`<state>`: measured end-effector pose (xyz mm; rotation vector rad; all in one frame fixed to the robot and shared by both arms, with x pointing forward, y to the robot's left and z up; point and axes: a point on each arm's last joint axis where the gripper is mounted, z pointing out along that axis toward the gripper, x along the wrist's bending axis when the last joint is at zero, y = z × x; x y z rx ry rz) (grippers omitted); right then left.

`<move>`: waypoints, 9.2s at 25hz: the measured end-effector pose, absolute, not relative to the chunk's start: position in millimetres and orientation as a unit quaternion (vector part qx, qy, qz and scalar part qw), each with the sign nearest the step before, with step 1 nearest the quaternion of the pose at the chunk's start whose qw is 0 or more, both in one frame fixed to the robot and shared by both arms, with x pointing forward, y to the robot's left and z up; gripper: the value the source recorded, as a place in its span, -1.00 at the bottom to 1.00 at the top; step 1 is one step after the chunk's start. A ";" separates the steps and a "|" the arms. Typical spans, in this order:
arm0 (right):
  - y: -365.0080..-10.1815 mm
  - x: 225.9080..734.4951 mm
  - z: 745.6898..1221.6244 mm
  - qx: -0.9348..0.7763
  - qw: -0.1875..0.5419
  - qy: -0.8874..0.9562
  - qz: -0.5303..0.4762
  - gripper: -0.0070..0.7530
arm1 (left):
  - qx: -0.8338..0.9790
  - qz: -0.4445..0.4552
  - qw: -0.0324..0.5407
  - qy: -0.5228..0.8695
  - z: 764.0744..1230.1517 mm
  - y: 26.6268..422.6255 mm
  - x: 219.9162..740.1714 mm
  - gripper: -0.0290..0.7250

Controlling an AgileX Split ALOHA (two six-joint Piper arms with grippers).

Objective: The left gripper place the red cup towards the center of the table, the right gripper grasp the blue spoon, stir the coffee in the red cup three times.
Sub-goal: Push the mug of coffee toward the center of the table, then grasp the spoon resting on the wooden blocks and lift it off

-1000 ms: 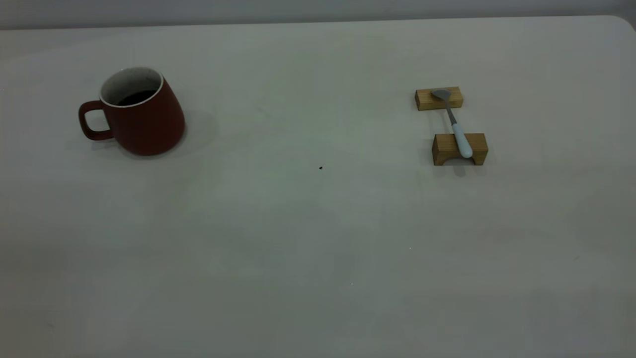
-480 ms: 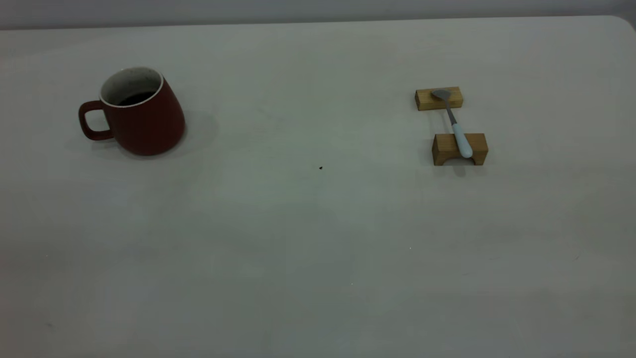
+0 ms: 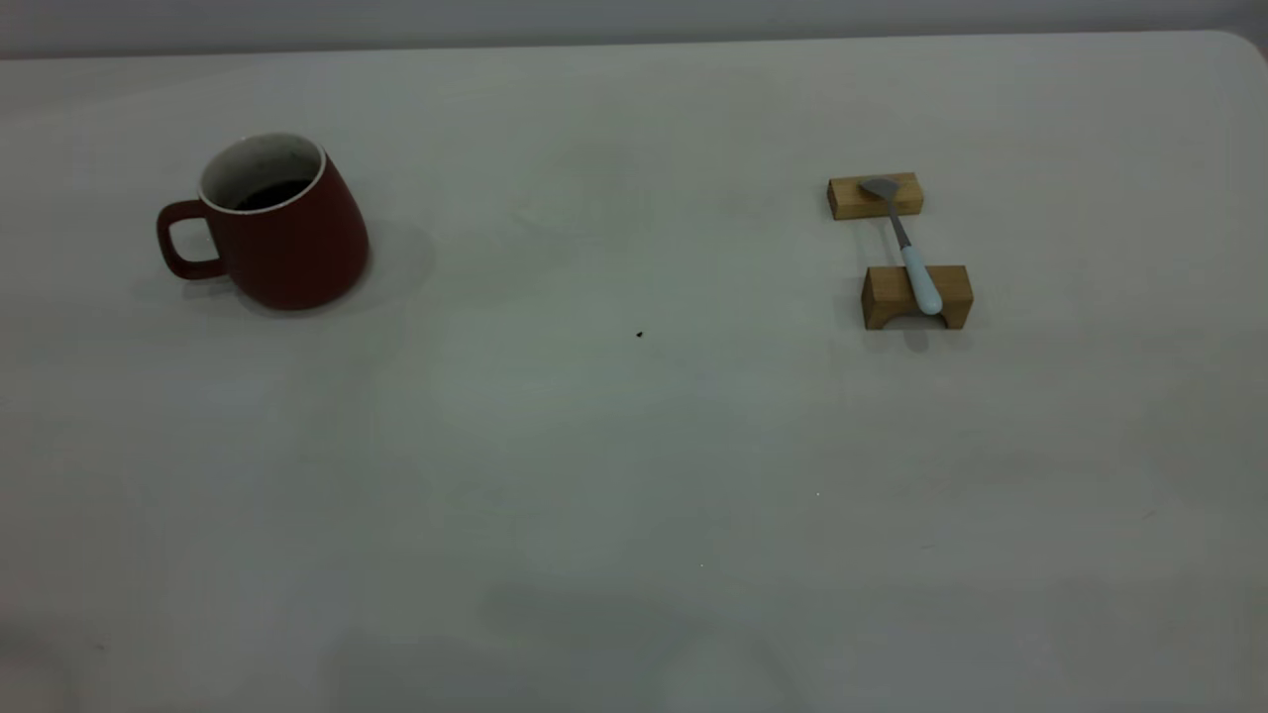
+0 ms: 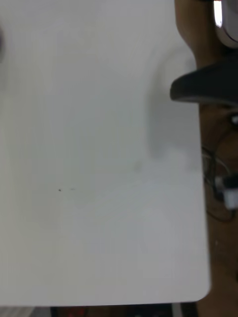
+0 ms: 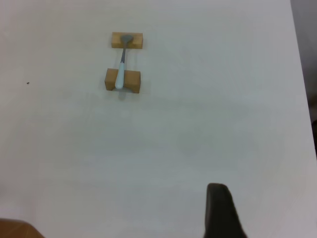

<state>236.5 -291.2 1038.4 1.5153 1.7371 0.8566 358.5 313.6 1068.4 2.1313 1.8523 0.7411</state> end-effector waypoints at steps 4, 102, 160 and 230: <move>-291.2 236.5 1038.4 0.581 0.335 0.666 0.328 0.32 | 0.782 0.218 0.076 0.579 1056.9 309.3 423.9 0.72; -291.2 236.5 1038.4 0.581 0.335 0.666 0.328 0.32 | 0.954 0.182 -0.022 0.237 1014.4 122.9 636.2 0.55; -291.2 236.5 1038.4 0.581 0.335 0.666 0.328 0.32 | 0.616 0.314 0.296 0.659 1032.7 308.3 221.9 0.02; -171.0 607.9 846.2 0.609 -0.044 0.789 0.065 0.94 | 0.616 0.314 0.296 0.659 1032.7 308.3 221.9 0.01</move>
